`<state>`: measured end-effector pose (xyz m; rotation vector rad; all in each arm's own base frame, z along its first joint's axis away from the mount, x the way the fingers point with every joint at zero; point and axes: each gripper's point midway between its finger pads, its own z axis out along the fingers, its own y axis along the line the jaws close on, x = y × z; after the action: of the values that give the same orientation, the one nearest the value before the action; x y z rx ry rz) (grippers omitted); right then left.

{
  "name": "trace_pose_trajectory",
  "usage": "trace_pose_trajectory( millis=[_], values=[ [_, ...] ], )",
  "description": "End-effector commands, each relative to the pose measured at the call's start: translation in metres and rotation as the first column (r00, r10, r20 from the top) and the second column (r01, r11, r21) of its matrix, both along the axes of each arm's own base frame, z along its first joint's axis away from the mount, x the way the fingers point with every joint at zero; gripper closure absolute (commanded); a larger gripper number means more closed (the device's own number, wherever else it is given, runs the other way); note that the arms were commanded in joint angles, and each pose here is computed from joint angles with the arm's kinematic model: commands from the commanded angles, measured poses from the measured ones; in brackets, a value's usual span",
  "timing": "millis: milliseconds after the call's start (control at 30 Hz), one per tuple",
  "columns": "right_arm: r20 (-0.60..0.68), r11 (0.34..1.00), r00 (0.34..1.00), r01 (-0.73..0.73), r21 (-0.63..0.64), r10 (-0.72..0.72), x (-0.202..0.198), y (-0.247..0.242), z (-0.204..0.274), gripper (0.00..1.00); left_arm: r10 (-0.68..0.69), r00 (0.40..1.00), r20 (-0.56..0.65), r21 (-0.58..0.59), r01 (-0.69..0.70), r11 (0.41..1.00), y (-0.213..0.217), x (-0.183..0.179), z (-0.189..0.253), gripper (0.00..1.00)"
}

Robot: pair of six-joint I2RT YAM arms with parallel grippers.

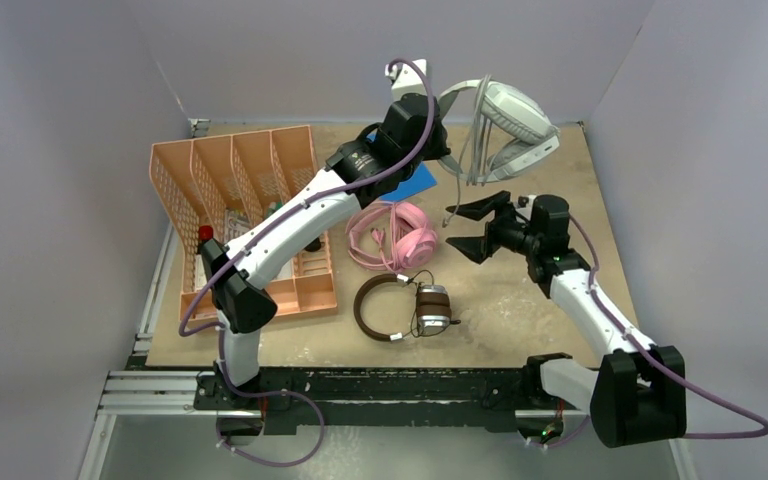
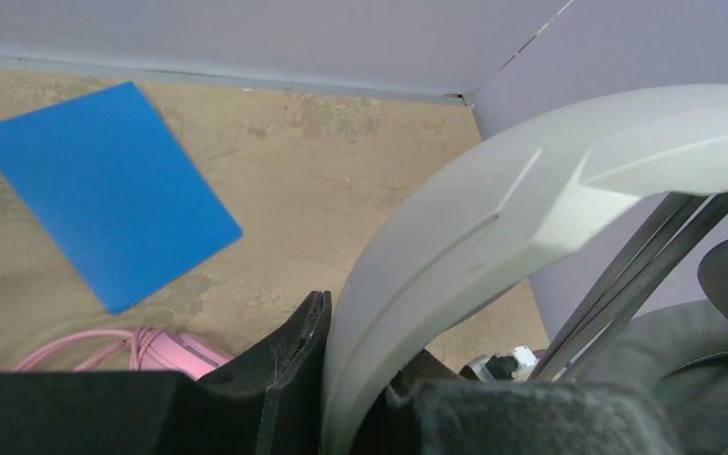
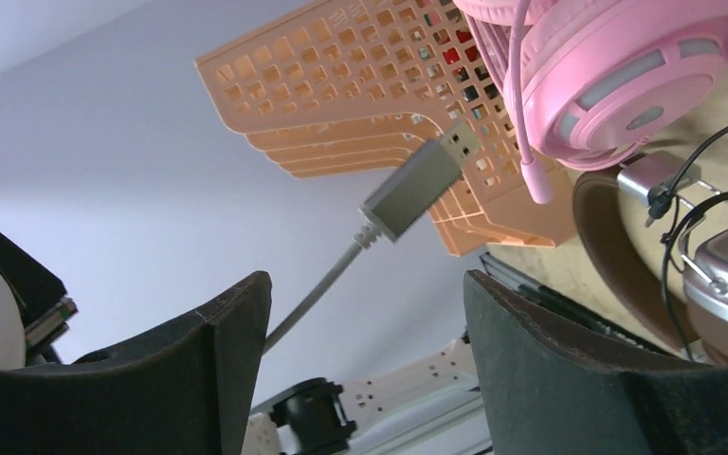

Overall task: Wrap the headphones
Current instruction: Wrap the headphones cable around the headphones.

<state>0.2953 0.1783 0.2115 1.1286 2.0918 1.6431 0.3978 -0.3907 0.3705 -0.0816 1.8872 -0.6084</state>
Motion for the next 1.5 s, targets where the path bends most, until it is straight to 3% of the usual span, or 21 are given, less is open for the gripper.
trace_pose_trajectory(
  millis=[0,233,533,700,867,1033,1300,1467],
  values=[
    [-0.062,0.993,0.997,0.061,0.097,-0.055,0.005,0.002,0.011,0.26,-0.003,0.99,0.137,-0.201,0.031,0.979,0.004,-0.009,0.081,1.0],
    [-0.146,0.983,0.987,0.089,0.163,-0.065,0.002,0.009,0.004,0.32,-0.008,0.991,0.134,-0.207,0.036,0.978,0.001,-0.008,0.08,1.0],
    [-0.15,0.981,0.988,0.066,0.184,-0.039,0.0,0.022,0.007,0.34,0.0,0.991,0.133,-0.185,0.025,0.982,0.003,-0.007,0.077,1.0],
    [-0.149,0.981,0.988,0.073,0.182,-0.046,0.003,0.023,0.007,0.4,-0.001,0.991,0.136,-0.183,0.026,0.983,0.003,-0.007,0.077,1.0],
    [-0.134,0.983,0.989,0.09,0.162,-0.069,0.008,0.022,0.005,0.57,-0.005,0.991,0.136,-0.179,0.029,0.983,0.004,-0.008,0.078,1.0],
    [-0.144,0.982,0.987,0.096,0.164,-0.072,0.008,0.022,0.003,0.61,-0.003,0.991,0.136,-0.172,0.027,0.985,0.004,-0.007,0.076,1.0],
    [-0.142,0.981,0.986,0.11,0.158,-0.088,0.01,0.021,-0.002,0.88,-0.013,0.991,0.134,-0.169,0.036,0.985,0.004,-0.009,0.076,1.0],
    [-0.148,0.982,0.983,0.134,0.137,-0.113,0.008,0.017,-0.012,1.0,-0.021,0.99,0.139,-0.161,0.043,0.986,0.006,-0.012,0.077,1.0]
  ],
)
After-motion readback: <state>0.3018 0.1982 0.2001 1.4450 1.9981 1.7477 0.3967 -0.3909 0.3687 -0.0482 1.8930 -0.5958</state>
